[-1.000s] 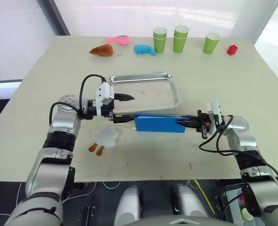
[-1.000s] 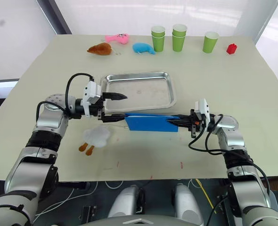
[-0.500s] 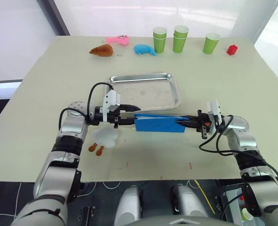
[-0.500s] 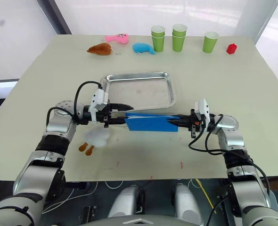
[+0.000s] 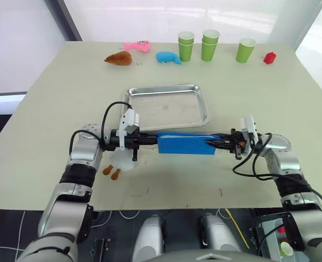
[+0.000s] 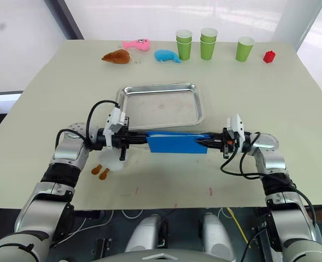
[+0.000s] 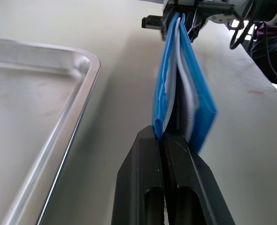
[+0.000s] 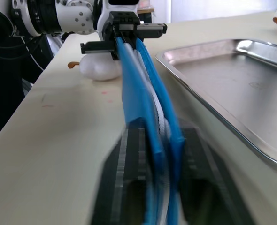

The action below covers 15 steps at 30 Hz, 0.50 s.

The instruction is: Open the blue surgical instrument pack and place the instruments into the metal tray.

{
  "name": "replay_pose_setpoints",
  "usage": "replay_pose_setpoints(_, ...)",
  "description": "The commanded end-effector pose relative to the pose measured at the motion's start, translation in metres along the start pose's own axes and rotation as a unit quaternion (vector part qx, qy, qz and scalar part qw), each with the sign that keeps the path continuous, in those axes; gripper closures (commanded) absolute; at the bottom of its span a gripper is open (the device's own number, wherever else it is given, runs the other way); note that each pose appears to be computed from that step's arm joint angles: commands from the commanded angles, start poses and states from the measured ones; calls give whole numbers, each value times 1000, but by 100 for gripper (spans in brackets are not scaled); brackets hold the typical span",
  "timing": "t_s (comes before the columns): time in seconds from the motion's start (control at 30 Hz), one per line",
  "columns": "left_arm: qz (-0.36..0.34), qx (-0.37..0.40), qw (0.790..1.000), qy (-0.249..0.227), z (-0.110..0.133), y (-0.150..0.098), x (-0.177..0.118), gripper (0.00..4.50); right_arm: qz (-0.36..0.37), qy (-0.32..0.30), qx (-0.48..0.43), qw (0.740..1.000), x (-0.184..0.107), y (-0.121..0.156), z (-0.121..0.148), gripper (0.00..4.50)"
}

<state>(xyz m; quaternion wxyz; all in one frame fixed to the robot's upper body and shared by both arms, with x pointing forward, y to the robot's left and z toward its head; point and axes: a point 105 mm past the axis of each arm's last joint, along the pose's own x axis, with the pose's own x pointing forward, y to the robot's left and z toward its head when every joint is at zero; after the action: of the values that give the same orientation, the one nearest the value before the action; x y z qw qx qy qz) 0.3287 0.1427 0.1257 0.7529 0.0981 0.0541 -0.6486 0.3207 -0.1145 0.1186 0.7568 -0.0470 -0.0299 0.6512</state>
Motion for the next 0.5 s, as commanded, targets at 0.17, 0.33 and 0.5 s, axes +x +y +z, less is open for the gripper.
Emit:
replay_pose_setpoints(0.17,6,10,1000,-27,13,-4,0,450,0,7,8,1000,-17,5,24,6)
replay_pose_setpoints(0.33,-1,-1,1000,-30,13,-7,3,450,-17,6,58,998,-39,9,48,6)
replay_pose_setpoints(0.5,-14,-14,999,-34,12,-11,6,450,-21,0,91,996,-51,10,67,6)
